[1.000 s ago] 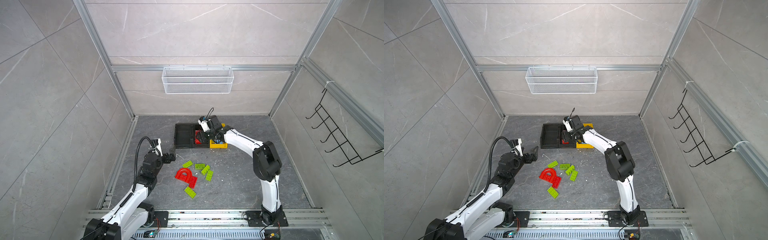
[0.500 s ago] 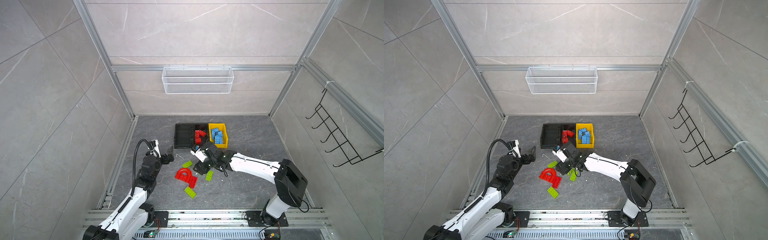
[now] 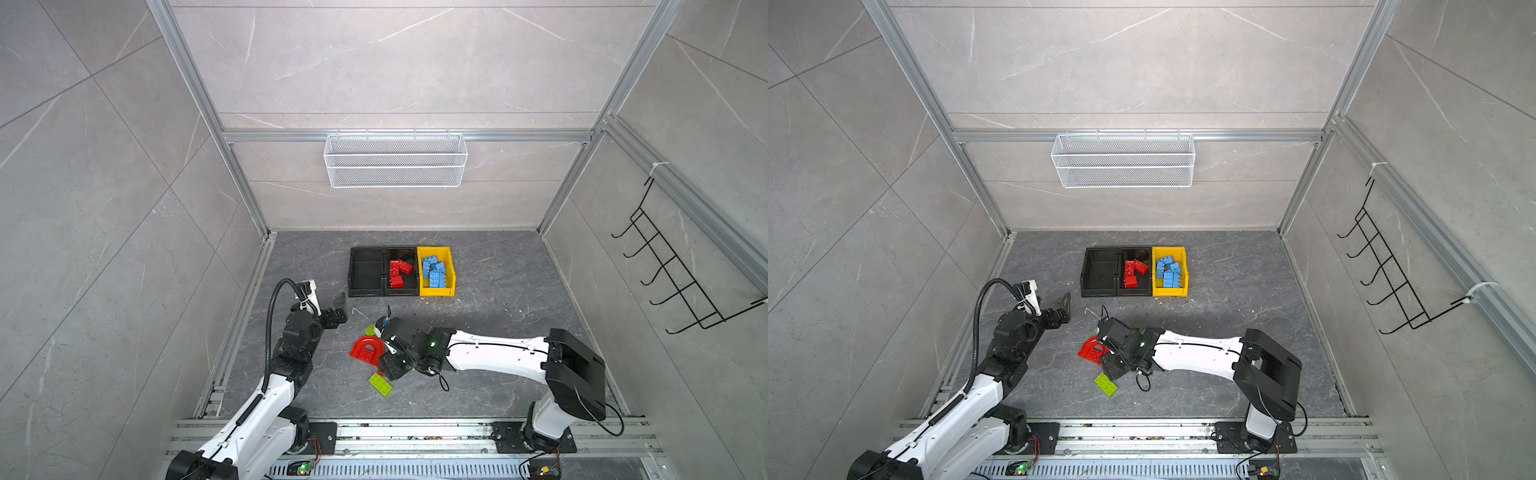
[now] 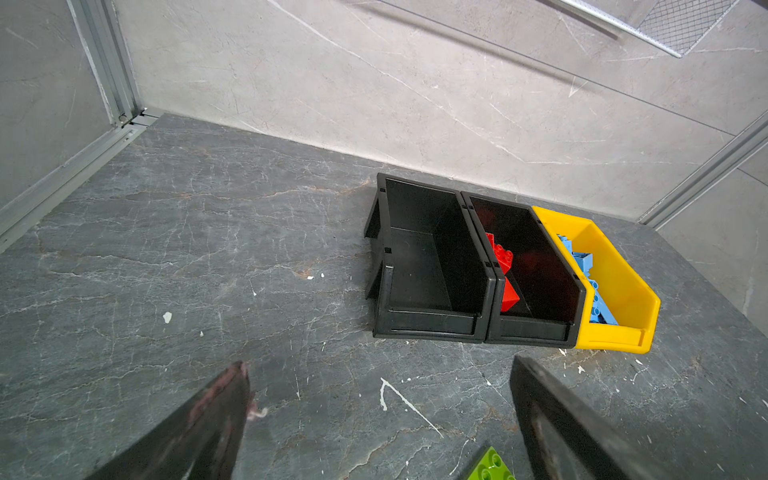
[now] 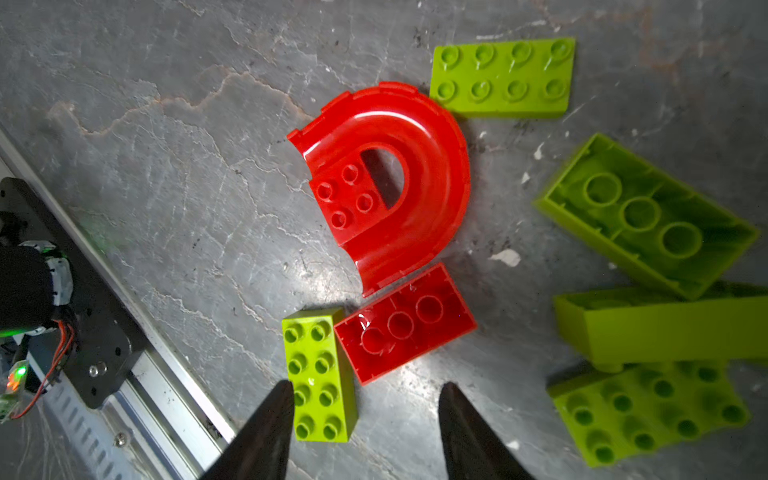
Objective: Sort the legos into containers by color
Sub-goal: 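Move the right gripper back down over the red 2x4 brick near the arch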
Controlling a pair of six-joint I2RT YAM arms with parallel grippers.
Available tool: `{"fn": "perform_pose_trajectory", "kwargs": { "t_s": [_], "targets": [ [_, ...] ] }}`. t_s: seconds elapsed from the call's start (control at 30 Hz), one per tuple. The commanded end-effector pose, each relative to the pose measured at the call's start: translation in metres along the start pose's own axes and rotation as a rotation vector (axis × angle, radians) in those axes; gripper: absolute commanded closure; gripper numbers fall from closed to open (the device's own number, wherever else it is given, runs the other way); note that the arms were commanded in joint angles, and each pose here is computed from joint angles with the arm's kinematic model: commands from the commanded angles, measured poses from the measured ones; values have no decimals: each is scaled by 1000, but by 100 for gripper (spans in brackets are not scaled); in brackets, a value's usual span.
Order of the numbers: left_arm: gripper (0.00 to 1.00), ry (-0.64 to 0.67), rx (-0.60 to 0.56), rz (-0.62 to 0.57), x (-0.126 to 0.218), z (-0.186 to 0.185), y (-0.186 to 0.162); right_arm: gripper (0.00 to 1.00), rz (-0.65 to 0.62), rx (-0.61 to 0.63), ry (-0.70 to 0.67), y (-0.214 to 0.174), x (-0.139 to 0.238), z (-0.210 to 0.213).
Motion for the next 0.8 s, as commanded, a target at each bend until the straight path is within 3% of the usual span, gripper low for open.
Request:
{"fn": "perform_pose_trajectory", "kwargs": {
  "t_s": [0.0, 0.53, 0.77],
  "targets": [
    [1, -3, 13, -46, 2, -2, 10, 44, 8, -111, -83, -6, -11, -10],
    [1, 1, 11, -44, 2, -1, 9, 50, 26, -105, -134, -5, -31, -13],
    [1, -8, 12, -41, 1, -2, 8, 50, 34, -109, -212, -16, -20, -33]
  ]
}}
Point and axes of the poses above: each gripper's point midway between its finger pads, its own x axis back along the fingers, its own z axis along the line the jaws close on, y = z × x, the point moved 6 cm from there along x, back along the fingers, and after that the axes turned 5 degrees about -x, right-handed, at the moved point
